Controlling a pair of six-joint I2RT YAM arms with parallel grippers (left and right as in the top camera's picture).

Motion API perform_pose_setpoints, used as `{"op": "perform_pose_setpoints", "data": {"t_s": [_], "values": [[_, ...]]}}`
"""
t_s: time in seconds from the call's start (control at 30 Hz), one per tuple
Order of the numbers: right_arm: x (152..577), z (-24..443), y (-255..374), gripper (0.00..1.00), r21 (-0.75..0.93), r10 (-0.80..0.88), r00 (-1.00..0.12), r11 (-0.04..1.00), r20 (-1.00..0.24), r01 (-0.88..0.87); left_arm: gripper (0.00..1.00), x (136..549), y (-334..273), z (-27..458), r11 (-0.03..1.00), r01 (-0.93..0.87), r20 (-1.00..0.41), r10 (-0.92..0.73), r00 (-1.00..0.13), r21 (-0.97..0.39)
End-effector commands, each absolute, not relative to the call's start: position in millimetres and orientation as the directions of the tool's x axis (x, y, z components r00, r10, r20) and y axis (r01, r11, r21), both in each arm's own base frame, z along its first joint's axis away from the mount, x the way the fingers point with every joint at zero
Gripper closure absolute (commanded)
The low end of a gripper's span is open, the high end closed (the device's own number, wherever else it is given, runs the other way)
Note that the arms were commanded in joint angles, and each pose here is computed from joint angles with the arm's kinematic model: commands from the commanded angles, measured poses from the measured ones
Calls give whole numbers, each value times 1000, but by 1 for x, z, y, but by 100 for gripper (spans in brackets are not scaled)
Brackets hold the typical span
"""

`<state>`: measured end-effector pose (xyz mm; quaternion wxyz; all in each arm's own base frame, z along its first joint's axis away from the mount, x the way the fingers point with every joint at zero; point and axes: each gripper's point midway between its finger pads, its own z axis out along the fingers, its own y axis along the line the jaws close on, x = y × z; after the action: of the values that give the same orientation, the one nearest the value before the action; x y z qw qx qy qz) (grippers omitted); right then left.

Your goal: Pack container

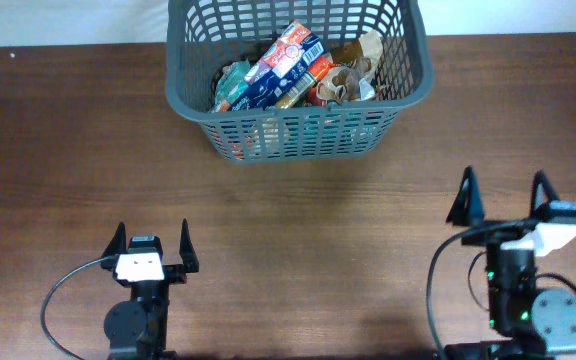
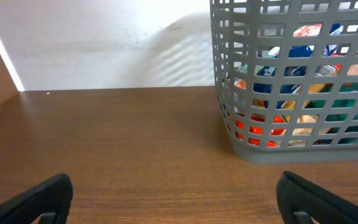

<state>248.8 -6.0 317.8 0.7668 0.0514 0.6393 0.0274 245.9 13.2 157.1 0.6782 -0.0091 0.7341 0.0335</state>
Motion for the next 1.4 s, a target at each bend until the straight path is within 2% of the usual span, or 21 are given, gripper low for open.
{"op": "perform_pose_setpoints", "data": {"t_s": [0.0, 0.67, 1.37], "values": [[244, 305, 0, 1, 95, 93, 192, 995, -977, -1, 1, 246, 12, 156, 997, -50, -996, 47, -82, 51], [223, 284, 1, 1, 96, 96, 274, 995, -957, -13, 1, 246, 12, 156, 997, -50, -996, 47, -82, 51], [242, 216, 2, 1, 90, 89, 138, 996, -986, -1, 1, 246, 12, 156, 997, -50, -996, 47, -82, 51]]}}
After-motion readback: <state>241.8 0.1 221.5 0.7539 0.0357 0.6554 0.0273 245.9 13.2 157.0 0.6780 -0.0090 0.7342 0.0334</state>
